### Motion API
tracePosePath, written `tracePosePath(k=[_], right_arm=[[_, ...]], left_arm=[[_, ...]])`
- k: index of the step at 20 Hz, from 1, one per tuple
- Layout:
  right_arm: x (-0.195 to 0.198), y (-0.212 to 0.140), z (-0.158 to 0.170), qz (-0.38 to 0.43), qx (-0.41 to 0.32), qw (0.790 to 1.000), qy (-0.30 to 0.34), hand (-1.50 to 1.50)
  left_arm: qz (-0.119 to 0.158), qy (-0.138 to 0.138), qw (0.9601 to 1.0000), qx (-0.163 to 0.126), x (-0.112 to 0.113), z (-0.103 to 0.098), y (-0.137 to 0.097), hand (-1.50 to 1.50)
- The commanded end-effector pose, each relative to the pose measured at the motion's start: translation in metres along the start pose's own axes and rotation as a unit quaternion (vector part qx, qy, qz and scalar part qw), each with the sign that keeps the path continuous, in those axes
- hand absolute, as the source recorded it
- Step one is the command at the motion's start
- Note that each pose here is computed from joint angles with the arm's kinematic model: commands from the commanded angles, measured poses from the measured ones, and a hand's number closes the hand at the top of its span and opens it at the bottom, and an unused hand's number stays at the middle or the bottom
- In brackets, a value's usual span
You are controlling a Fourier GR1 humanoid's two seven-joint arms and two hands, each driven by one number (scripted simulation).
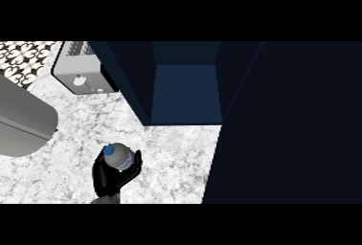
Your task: Pick up the bottled water, place it into the cabinet and close the cabinet
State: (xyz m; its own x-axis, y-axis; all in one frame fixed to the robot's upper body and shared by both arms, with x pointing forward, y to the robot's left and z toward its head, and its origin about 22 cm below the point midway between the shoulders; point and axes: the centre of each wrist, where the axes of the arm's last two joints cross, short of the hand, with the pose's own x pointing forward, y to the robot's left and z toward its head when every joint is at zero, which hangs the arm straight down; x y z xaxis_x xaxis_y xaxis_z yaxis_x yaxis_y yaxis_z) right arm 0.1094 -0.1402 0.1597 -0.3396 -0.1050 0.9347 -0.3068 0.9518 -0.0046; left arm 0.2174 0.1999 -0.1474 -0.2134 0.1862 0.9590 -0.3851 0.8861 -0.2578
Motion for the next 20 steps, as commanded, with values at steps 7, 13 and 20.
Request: tracePosePath(k=[7,13,20], right_arm=[[0.028,-0.006,0.015,0.018,-0.008,0.999,-0.03,-1.5],[0.021,-0.012,0.011,0.024,-0.012,0.999,-0.029,-1.5],[0.035,-0.008,0.011,0.018,-0.007,0.999,-0.035,-1.5]], left_arm=[[0.041,0.019,0.9886,-0.144,0.014,-0.006,0.035,1.5],[0.03,0.013,0.9844,-0.173,0.038,-0.037,0.02,1.5],[0.078,0.036,0.9803,-0.178,0.069,-0.015,-0.017,1.5]])
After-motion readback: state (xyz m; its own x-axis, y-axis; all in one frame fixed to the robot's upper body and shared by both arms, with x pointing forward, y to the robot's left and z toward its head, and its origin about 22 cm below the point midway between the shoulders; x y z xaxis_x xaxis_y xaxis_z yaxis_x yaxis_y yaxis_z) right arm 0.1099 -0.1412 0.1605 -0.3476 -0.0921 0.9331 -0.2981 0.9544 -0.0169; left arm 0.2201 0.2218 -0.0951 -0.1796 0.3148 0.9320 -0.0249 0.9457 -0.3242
